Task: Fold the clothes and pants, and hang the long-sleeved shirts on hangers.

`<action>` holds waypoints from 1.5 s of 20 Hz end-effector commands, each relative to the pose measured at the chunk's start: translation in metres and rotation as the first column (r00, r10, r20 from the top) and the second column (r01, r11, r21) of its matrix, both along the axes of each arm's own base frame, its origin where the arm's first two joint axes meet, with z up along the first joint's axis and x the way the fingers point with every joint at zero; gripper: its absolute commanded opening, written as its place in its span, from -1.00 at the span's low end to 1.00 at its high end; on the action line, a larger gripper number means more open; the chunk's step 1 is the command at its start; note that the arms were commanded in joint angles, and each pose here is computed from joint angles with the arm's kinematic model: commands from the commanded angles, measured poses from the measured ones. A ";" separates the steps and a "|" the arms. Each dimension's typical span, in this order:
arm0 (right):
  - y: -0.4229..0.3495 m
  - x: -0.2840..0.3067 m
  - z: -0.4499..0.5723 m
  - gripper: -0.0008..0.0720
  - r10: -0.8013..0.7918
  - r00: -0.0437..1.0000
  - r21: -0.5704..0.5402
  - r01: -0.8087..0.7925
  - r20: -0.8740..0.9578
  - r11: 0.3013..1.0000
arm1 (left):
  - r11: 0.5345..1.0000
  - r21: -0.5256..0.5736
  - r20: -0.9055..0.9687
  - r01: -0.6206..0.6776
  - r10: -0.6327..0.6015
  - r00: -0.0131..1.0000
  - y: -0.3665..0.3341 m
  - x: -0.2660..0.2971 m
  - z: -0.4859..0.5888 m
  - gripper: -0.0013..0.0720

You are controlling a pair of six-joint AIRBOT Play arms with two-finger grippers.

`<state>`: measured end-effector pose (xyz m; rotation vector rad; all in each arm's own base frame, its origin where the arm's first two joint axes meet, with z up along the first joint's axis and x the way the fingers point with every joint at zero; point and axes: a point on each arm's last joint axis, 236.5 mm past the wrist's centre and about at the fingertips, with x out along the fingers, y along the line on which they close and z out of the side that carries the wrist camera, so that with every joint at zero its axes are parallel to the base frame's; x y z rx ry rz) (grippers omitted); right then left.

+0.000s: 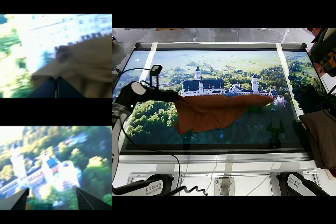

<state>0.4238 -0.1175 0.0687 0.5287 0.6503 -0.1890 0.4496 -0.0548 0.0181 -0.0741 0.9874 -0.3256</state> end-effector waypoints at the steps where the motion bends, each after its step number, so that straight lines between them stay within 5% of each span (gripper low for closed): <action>1: 0.040 -0.026 -0.027 0.50 0.122 0.981 0.138 -0.101 -0.152 0.985 | 0.999 -0.034 -0.012 0.012 -0.012 1.000 -0.016 0.004 -0.009 -0.94; 2: 0.067 -0.045 -0.039 0.13 0.214 0.949 0.208 -0.167 -0.230 0.964 | 0.999 -0.034 -0.015 0.023 -0.024 1.000 -0.021 0.003 -0.011 -0.94; 5: 0.150 -0.099 -0.069 0.12 0.468 0.804 0.388 -0.326 -0.366 0.862 | 0.998 -0.033 -0.015 0.056 -0.057 0.998 -0.036 0.000 -0.011 -0.94; 8: 0.246 -0.124 -0.084 0.18 0.616 0.721 0.540 -0.398 -0.316 0.742 | 0.997 -0.034 -0.016 0.071 -0.072 0.997 -0.043 -0.001 -0.011 -0.94; 10: 0.302 -0.131 -0.093 0.87 0.597 0.740 0.609 -0.328 -0.310 0.722 | 0.997 -0.034 -0.016 0.071 -0.072 0.997 -0.043 -0.001 -0.011 -0.94; 15: 0.392 -0.138 -0.117 0.91 0.538 0.755 0.660 -0.191 -0.374 0.727 | 0.997 -0.034 -0.016 0.071 -0.072 0.997 -0.043 -0.001 -0.011 -0.94; 22: 0.450 -0.105 -0.146 0.47 0.517 0.716 0.749 0.013 -0.470 0.663 | 0.997 -0.034 -0.015 0.071 -0.071 0.997 -0.043 -0.001 -0.011 -0.94; 30: 0.466 -0.119 -0.158 0.47 0.515 0.624 0.745 0.171 -0.588 0.645 | 0.997 -0.033 -0.014 0.070 -0.070 0.997 -0.043 -0.001 -0.011 -0.94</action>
